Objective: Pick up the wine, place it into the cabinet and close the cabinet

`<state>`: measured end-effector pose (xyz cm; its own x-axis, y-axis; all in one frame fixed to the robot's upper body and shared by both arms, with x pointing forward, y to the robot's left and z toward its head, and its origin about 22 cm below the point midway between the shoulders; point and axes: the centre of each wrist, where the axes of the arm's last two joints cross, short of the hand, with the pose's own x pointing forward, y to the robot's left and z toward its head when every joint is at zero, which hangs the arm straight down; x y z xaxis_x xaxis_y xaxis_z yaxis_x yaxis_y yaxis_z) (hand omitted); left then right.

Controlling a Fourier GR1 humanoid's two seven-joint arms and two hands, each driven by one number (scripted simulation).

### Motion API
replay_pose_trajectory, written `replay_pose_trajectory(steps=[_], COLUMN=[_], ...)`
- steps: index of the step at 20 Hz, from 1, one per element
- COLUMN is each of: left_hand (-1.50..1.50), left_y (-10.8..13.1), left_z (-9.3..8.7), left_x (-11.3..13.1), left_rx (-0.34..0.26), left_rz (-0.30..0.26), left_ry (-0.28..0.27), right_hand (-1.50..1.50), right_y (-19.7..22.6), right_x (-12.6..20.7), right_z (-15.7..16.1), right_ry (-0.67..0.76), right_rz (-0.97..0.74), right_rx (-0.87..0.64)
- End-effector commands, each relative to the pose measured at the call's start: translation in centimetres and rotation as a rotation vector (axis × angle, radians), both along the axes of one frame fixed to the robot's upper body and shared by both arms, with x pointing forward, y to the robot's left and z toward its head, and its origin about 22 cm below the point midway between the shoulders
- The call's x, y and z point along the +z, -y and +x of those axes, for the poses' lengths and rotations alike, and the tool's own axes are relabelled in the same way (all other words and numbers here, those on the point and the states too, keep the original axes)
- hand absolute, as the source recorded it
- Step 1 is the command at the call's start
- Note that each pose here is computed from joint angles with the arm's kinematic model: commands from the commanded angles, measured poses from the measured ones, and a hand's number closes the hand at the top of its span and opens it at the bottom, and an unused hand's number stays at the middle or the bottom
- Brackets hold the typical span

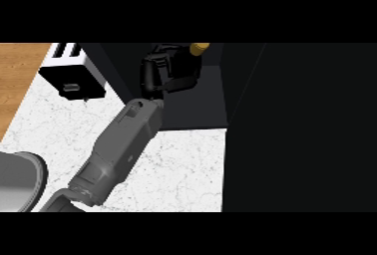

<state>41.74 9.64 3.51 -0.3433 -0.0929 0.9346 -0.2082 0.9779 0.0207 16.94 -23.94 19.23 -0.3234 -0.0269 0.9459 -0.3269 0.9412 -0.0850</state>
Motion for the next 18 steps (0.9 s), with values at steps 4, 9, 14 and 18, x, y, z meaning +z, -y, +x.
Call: replay_pose_trajectory(steps=[4,9,14,18], left_hand=[1.50,1.50,1.50,1.50], left_y=[-0.6,-1.1,-0.5,-1.3], left_z=[1.5,1.2,1.5,1.4], left_x=[1.4,0.1,0.6,-0.1], left_rx=[0.009,0.051,0.042,0.040], left_rz=[-0.069,-0.169,-0.203,-0.201], left_ry=[-0.035,-0.068,-0.082,-0.080], right_hand=[-1.50,-1.50,-1.50,-1.50], right_y=[0.2,-0.7,-0.9,-1.2], right_x=[0.9,1.1,1.1,1.2], right_z=[-1.5,-2.2,-1.9,-1.5], right_ry=[0.021,0.050,0.034,0.021], right_rz=[0.039,0.049,0.032,0.033], right_rx=[0.031,0.050,0.064,0.070])
